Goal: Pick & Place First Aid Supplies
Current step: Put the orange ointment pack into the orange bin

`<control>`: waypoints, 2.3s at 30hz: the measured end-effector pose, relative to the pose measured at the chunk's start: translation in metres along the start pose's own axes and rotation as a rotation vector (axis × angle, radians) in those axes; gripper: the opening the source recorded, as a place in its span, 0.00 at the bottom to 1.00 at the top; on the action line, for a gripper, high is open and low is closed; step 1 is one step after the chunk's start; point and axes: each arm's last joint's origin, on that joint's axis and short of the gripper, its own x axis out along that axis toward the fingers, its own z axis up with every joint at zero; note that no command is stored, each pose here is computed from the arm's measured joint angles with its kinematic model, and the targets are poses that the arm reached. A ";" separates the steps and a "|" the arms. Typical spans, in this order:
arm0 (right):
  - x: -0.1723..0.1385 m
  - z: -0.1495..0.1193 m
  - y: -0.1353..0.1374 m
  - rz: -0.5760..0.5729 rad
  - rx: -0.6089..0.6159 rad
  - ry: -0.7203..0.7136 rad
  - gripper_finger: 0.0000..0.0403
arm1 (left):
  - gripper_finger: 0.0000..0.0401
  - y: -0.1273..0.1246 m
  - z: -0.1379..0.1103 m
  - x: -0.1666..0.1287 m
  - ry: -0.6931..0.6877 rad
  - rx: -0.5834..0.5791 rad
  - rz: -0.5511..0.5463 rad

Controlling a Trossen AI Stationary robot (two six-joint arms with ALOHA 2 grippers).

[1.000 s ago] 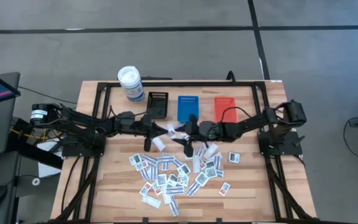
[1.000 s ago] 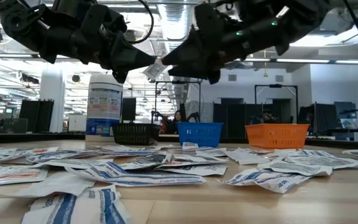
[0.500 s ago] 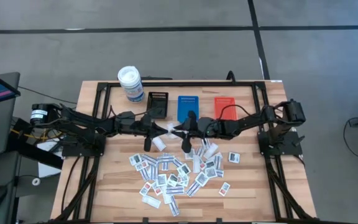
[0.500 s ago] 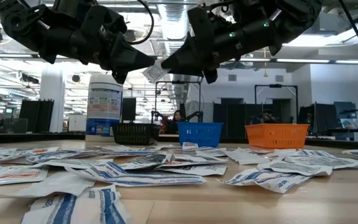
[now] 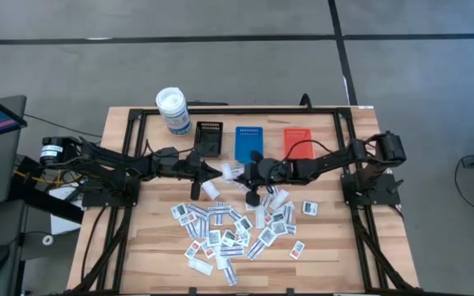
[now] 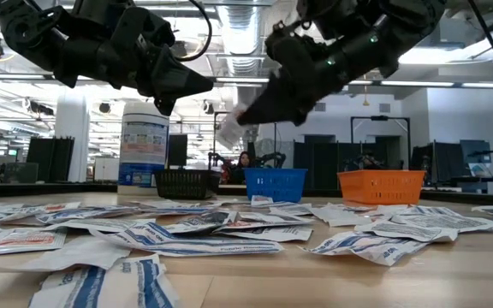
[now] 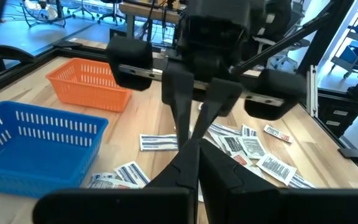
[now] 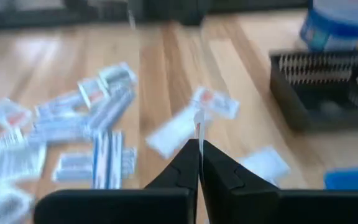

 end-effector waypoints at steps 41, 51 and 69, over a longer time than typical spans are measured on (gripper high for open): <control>-0.128 -0.044 -0.165 -0.073 0.291 0.776 0.00 | 0.02 0.000 -0.001 0.000 0.007 -0.003 0.000; -0.113 -0.065 -0.184 -0.074 0.353 0.867 0.01 | 0.02 0.000 -0.001 0.000 0.006 -0.003 0.000; -0.132 -0.048 -0.190 -0.325 0.236 0.803 0.26 | 0.02 0.000 -0.001 0.000 0.006 -0.001 0.000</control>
